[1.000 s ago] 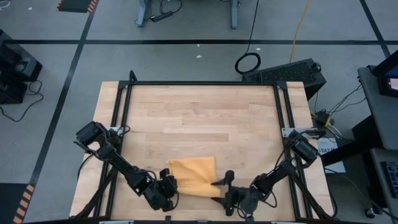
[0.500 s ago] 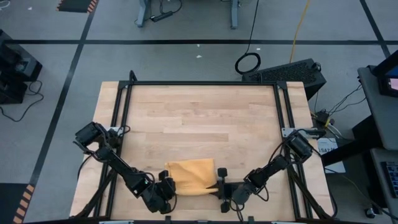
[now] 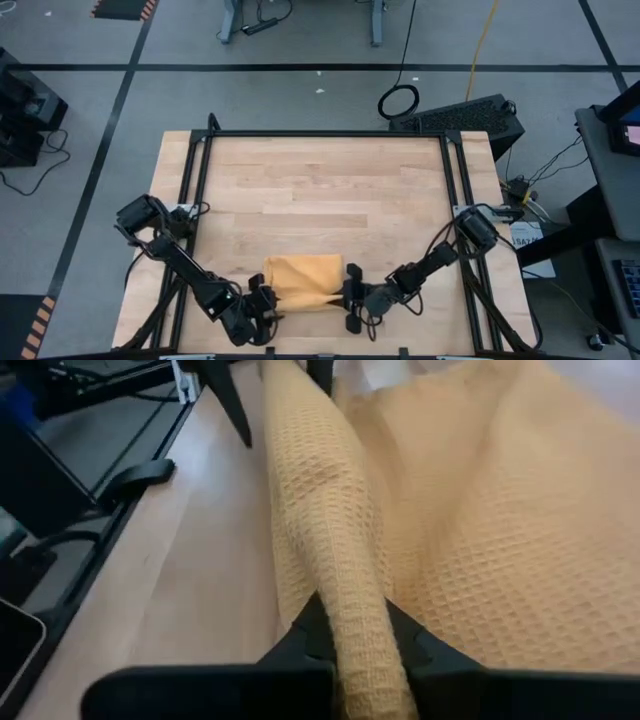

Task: Roll towel
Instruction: Roll the folded yellow towel

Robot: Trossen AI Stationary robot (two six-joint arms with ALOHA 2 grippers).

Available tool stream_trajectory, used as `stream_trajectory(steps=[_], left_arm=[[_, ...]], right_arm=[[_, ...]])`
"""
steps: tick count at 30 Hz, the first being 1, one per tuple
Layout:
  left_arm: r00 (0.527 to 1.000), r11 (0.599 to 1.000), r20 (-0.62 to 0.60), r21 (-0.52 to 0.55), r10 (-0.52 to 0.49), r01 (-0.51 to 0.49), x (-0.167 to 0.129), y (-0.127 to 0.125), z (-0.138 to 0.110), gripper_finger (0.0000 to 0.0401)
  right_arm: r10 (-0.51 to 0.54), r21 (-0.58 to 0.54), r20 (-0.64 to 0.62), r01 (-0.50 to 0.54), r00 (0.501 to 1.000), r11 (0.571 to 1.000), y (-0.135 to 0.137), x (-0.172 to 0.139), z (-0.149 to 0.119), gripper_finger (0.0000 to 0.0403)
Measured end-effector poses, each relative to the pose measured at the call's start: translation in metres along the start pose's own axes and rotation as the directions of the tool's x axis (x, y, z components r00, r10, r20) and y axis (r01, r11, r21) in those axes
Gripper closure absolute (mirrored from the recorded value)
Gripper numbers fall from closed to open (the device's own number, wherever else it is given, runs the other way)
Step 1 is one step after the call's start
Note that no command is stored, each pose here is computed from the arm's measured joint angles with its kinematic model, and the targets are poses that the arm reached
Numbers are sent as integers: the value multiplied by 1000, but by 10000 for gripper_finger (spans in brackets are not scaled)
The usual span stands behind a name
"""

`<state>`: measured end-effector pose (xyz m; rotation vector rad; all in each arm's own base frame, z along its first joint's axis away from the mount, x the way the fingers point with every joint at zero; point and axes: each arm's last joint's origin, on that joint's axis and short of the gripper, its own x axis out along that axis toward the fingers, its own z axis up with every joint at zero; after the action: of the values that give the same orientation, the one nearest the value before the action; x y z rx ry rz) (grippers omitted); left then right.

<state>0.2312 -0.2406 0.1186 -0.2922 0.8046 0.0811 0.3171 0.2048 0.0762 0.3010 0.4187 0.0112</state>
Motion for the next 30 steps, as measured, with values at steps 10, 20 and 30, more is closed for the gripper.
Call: stream_trajectory(steps=[10, 20, 30], left_arm=[[999, 995, 5, 86, 48, -48, -58, 6, 12, 47], [997, 997, 74, 78, 15, -20, -66, -4, 6, 43], [991, 975, 133, 216, 15, -44, -50, -13, -9, 43]], right_arm=[[32, 138, -28, -27, 999, 990, -4, 3, 3, 389], [19, 252, -17, -14, 1000, 968, -7, 5, 6, 388], [5, 326, -18, 1, 1000, 945, -12, 7, 9, 388]])
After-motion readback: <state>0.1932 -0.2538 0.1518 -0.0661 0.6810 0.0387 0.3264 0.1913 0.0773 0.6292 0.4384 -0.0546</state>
